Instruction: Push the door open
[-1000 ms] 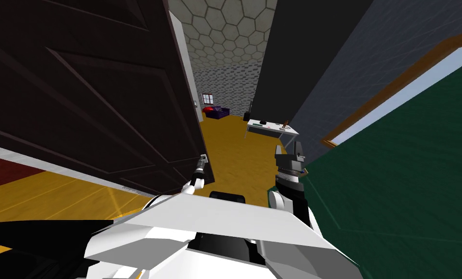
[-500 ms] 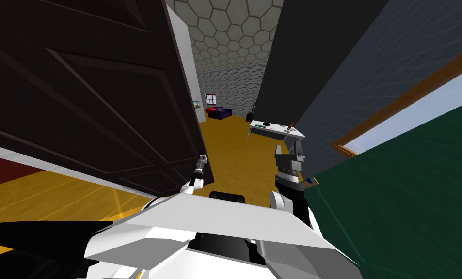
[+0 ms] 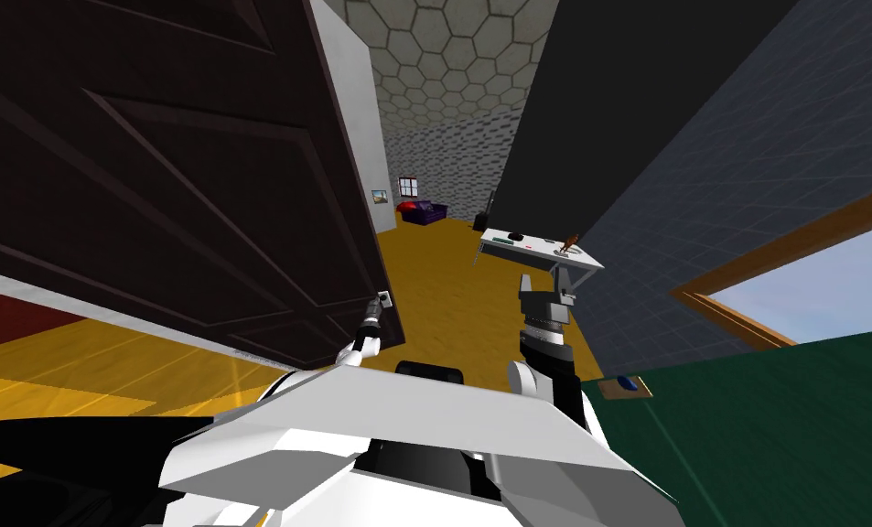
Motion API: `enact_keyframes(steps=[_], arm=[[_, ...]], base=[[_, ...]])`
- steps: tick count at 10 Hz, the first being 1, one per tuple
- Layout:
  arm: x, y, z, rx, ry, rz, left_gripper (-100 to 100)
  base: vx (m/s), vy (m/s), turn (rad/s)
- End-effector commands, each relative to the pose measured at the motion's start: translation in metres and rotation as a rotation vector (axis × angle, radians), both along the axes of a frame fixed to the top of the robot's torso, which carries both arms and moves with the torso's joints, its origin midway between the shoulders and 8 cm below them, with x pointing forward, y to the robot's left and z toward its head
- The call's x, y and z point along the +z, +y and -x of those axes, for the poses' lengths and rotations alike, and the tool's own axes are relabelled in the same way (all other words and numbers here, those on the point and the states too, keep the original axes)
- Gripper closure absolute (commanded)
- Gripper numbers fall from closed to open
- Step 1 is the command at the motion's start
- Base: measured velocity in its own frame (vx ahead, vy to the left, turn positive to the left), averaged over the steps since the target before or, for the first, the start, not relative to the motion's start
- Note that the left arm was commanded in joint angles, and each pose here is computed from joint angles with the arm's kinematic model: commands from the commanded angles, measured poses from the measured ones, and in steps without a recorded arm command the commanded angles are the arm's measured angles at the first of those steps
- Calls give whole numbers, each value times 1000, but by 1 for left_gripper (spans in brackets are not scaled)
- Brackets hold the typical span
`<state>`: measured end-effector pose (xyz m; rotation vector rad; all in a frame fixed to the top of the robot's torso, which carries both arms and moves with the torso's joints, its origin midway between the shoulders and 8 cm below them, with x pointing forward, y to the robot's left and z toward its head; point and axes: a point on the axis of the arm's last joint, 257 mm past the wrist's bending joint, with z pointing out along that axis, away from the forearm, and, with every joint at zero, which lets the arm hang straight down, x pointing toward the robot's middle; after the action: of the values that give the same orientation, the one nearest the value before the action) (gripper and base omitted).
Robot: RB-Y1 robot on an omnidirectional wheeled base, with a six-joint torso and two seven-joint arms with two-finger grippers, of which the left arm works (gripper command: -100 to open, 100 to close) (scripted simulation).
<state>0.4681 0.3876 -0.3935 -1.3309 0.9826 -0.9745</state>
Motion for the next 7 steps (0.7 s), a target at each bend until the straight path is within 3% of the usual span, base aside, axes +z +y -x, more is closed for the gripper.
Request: enact_keyframes(steps=[1,2,7], arm=[[0,9,3,11,1,1,100],[1,-1,-1,5,-1,1,-100],[2,-17,-9,2,0,7,-100]], base=[[124,-17,207],[-14,-83,160],[-153,-127,60]])
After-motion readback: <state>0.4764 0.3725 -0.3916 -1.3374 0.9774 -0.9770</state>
